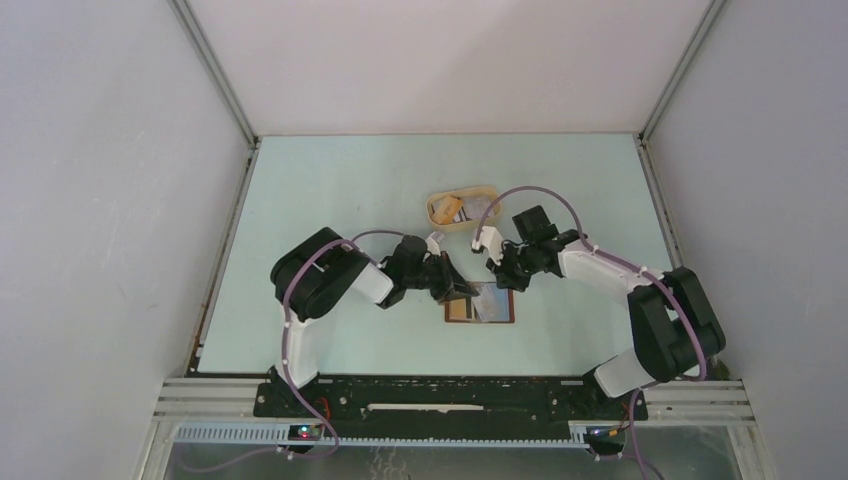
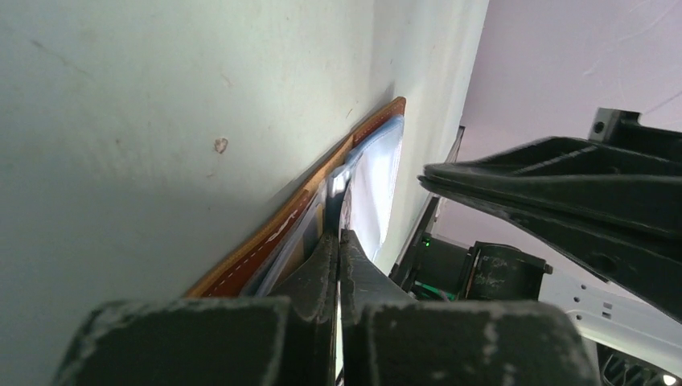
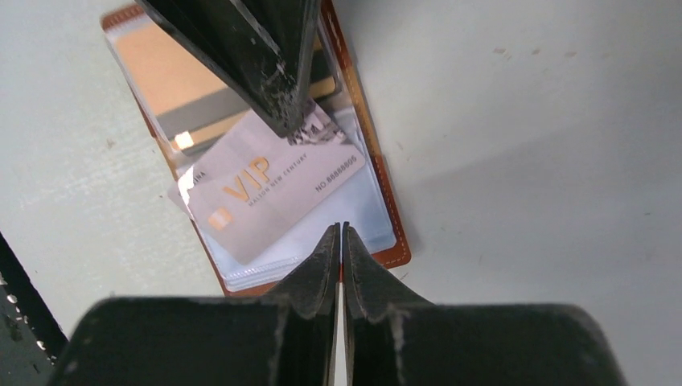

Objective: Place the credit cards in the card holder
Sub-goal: Insert the credit card into the card holder.

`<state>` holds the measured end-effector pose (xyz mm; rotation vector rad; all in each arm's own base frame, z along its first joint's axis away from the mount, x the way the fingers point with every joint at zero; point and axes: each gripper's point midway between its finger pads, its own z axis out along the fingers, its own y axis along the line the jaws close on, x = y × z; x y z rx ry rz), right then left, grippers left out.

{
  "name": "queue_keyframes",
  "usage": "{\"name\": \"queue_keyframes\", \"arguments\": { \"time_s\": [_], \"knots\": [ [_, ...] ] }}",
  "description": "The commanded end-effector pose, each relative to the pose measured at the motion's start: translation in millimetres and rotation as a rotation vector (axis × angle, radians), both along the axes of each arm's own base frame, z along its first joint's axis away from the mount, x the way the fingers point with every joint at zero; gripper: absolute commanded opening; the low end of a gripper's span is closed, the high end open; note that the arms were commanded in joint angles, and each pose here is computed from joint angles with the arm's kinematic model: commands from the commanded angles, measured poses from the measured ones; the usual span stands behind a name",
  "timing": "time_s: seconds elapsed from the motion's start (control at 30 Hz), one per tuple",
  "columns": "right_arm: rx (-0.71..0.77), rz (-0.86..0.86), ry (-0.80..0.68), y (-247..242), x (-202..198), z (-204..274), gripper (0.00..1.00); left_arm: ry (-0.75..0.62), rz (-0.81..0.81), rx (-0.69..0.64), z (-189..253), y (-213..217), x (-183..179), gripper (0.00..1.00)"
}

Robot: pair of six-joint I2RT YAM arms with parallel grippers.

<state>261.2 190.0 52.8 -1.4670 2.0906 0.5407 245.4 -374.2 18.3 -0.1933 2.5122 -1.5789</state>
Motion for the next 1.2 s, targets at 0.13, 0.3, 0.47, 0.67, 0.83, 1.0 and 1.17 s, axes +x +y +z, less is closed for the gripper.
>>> {"name": "queue_keyframes", "arguments": {
  "time_s": [0.13,0.3,0.47,0.67,0.83,1.0,1.17],
  "knots": [
    [-0.129,-0.006,0.077,-17,-6,-30,0.09,-0.026,-0.071,0.101,-9,13,-8,0.0],
    [-0.16,-0.006,0.087,-17,-8,-37,0.09,-0.044,-0.11,0.091,-5,11,-9,0.0],
    [-0.185,-0.012,0.085,-17,-7,-41,0.09,-0.044,-0.146,0.102,-5,14,-11,0.0],
    [-0.189,-0.017,0.076,-17,-5,-41,0.09,-0.027,-0.193,0.114,-9,15,-16,0.0],
    [-0.183,-0.015,0.074,-15,-5,-39,0.09,-0.015,-0.22,0.107,-8,10,-15,0.0],
    [-0.178,-0.008,0.072,-12,-6,-39,0.09,-0.014,-0.237,0.122,-7,7,-10,0.0],
    [-0.163,-0.008,0.071,-10,-7,-36,0.09,-0.011,-0.244,0.122,-7,3,-6,0.02]
  ]
}}
